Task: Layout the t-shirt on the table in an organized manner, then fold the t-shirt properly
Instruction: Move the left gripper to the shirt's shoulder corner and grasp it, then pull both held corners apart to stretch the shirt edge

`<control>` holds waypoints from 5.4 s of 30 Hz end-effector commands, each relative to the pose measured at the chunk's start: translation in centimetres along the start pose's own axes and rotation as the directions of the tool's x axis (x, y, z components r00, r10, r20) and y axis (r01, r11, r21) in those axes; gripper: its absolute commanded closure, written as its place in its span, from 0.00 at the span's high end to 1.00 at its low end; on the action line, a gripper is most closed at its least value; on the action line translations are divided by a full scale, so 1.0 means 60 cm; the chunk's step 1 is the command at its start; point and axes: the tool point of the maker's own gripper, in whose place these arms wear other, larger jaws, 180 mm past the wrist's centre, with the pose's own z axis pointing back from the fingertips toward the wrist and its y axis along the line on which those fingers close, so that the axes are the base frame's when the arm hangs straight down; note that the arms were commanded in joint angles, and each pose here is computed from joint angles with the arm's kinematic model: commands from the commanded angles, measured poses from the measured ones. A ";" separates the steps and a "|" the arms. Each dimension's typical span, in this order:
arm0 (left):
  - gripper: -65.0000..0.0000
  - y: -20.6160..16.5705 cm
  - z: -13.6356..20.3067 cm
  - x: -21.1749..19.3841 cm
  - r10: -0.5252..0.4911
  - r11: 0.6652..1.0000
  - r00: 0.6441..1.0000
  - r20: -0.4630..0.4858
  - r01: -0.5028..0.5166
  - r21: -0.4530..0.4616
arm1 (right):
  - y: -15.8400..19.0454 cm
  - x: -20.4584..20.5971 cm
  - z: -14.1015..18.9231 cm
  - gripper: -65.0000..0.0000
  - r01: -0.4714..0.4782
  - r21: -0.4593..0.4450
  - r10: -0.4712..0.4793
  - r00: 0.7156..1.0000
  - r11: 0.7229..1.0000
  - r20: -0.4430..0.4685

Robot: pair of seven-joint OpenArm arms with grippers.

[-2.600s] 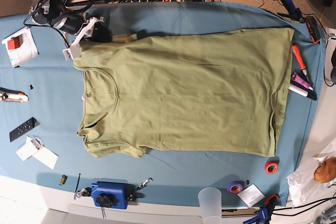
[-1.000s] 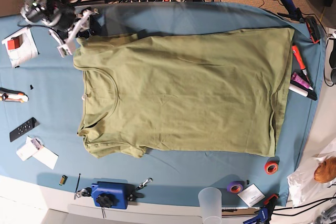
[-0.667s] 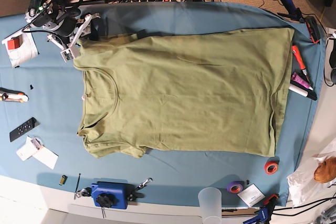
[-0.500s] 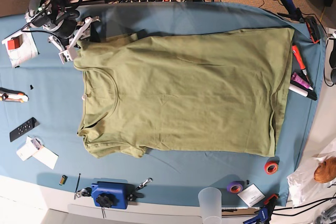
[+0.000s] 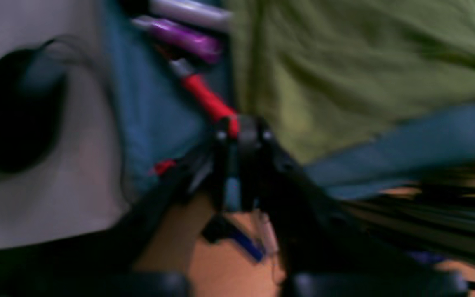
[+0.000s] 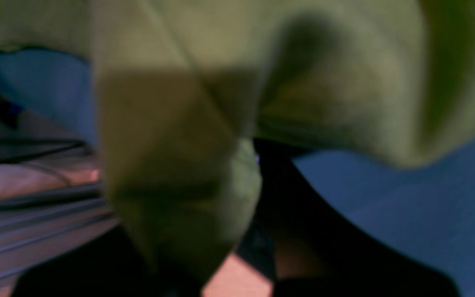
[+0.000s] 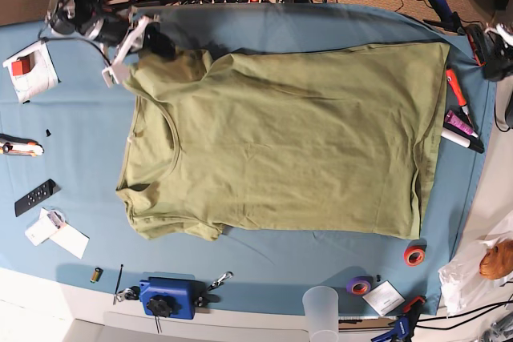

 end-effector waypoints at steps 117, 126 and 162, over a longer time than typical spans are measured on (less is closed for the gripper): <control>0.40 -0.041 -0.158 -0.153 -0.652 0.603 0.537 -0.535 0.795 0.065 | -0.008 -0.049 0.012 0.00 -0.006 -0.035 0.001 0.990 0.999 -0.139; 0.09 -0.029 -0.145 -0.166 -0.580 0.640 0.552 -0.599 0.763 0.083 | 0.026 -0.024 0.011 0.00 0.032 0.076 -0.027 0.998 0.997 -0.058; 0.00 -0.067 -0.110 -0.117 -0.551 0.622 0.630 -0.547 0.747 0.234 | -0.041 0.054 0.127 0.00 0.082 -0.065 -0.066 0.973 0.994 0.220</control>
